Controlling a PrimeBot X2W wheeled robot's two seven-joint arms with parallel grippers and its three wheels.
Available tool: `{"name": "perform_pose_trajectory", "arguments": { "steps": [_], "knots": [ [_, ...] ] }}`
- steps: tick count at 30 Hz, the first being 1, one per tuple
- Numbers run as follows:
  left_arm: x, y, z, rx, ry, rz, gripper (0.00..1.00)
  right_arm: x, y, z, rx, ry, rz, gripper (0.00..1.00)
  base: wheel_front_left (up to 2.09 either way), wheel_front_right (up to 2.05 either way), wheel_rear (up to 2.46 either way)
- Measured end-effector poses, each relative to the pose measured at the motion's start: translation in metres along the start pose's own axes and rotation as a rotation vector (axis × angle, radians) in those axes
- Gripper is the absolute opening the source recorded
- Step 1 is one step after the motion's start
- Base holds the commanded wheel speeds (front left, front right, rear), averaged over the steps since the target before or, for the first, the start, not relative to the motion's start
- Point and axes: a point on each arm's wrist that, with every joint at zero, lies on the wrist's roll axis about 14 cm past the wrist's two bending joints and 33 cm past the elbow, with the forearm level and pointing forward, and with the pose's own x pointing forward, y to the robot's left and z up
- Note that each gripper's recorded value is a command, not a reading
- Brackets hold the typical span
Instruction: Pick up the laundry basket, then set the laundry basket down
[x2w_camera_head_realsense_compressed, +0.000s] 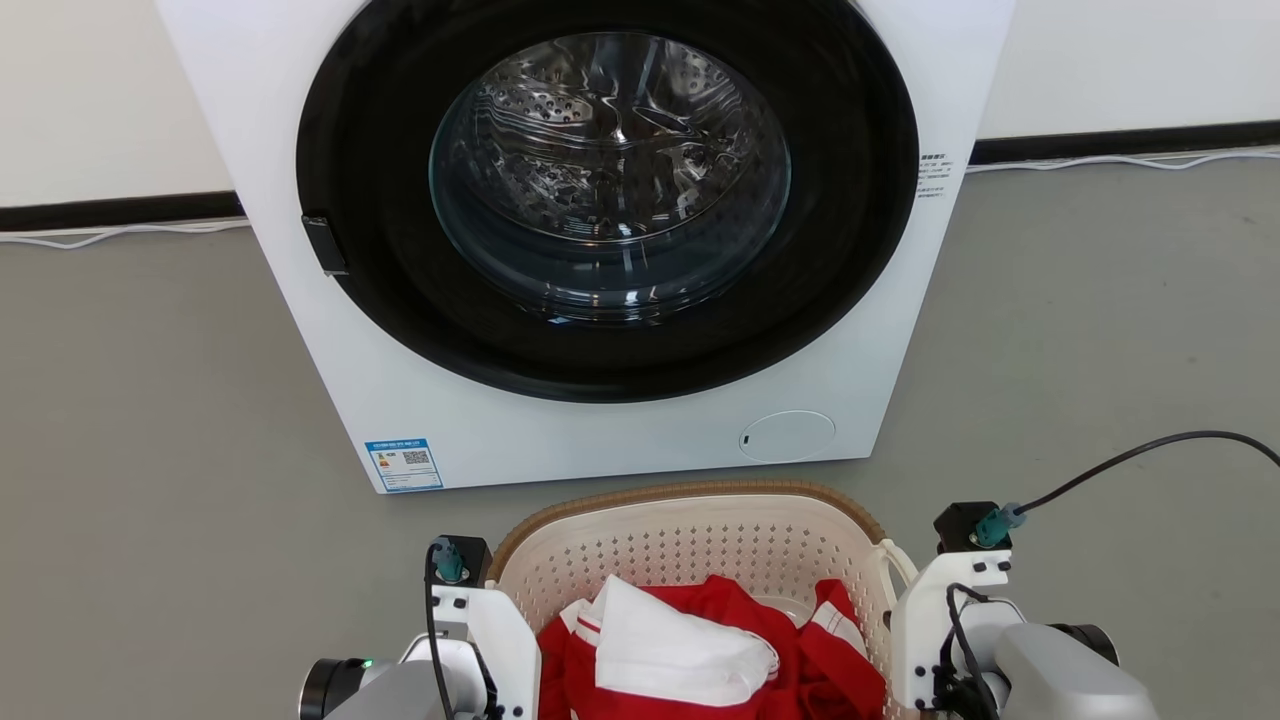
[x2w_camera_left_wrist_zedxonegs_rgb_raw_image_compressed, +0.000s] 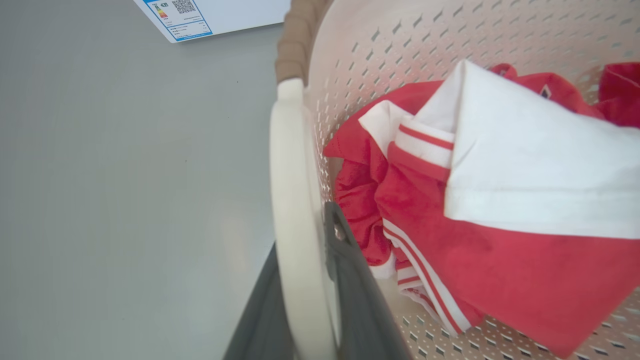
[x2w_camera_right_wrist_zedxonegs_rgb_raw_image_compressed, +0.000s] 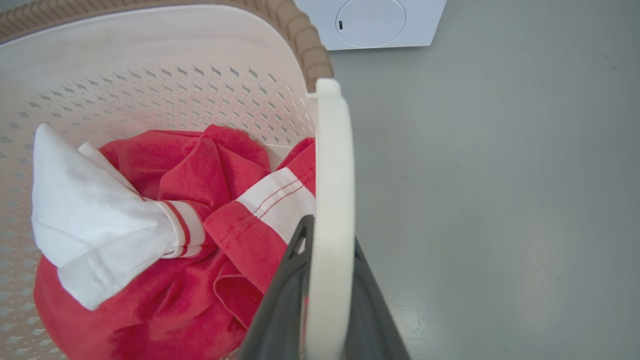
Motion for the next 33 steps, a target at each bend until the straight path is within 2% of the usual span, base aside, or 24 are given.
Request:
{"name": "perform_pose_trajectory", "arguments": {
  "steps": [23, 33],
  "knots": [
    [0.006, 0.003, -0.007, -0.014, 0.022, 0.001, 0.0, 0.009, 0.0, -0.005, 0.001, 0.024, 0.003, 0.0, 0.0, 0.0, 0.0],
    [0.022, 0.008, -0.003, -0.013, 0.041, 0.004, 0.0, 0.025, -0.002, -0.003, 0.016, 0.022, 0.005, 0.0, 0.0, 0.0, 0.0]
  ]
}}
